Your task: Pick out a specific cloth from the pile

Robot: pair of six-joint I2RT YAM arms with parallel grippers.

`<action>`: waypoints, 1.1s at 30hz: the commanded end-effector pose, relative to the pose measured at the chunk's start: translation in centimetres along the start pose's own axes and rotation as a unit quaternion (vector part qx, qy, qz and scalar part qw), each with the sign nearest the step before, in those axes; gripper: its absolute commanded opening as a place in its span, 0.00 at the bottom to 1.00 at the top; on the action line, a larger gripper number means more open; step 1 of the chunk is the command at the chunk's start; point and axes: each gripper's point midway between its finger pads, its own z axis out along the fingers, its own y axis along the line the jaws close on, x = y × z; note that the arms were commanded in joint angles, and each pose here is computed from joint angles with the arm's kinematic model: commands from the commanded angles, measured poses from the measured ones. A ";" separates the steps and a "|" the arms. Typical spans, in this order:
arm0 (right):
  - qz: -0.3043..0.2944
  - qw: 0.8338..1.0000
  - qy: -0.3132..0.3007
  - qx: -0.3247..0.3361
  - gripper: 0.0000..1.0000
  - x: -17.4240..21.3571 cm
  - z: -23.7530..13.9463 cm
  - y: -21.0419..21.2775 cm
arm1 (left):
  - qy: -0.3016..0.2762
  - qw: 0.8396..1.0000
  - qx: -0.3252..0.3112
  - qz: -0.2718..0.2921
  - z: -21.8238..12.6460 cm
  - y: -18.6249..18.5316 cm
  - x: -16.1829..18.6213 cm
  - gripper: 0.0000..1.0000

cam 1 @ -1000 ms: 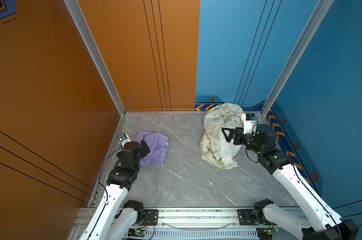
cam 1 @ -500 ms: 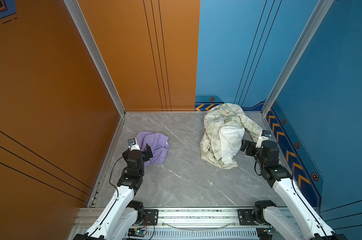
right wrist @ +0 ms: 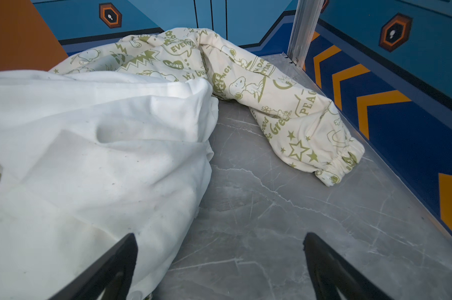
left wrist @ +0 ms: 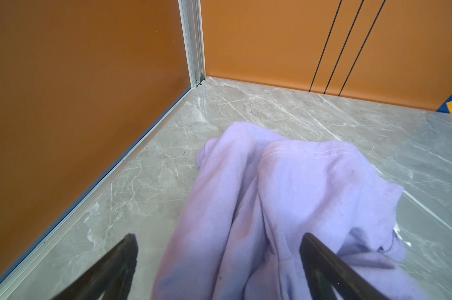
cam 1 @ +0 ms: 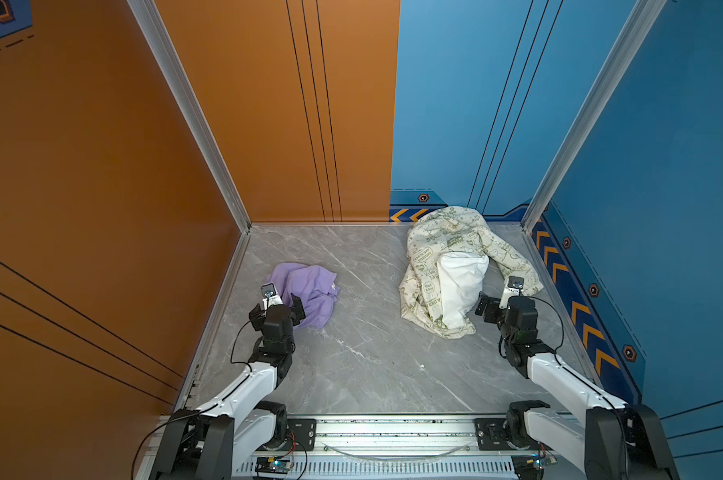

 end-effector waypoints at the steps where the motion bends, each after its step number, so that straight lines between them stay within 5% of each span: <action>1: -0.009 0.998 -0.055 -0.015 1.00 -1.6 0.9 0.6 | -0.027 1.000 -0.014 0.000 0.4 0.6 -0.2 0.98; 20: -0.072 0.993 -0.083 -0.046 1.00 0.4 4.0 2.3 | -0.068 0.985 0.120 0.099 3.2 -6.0 0.9 0.98; 28: -0.051 0.997 -0.057 -0.032 1.00 0.2 5.3 1.5 | -0.057 0.987 0.109 0.105 4.4 -6.1 1.3 0.98; 33: -0.047 0.996 -0.068 0.018 1.00 0.1 4.9 0.3 | -0.050 0.994 0.047 0.085 5.1 -4.3 1.0 0.98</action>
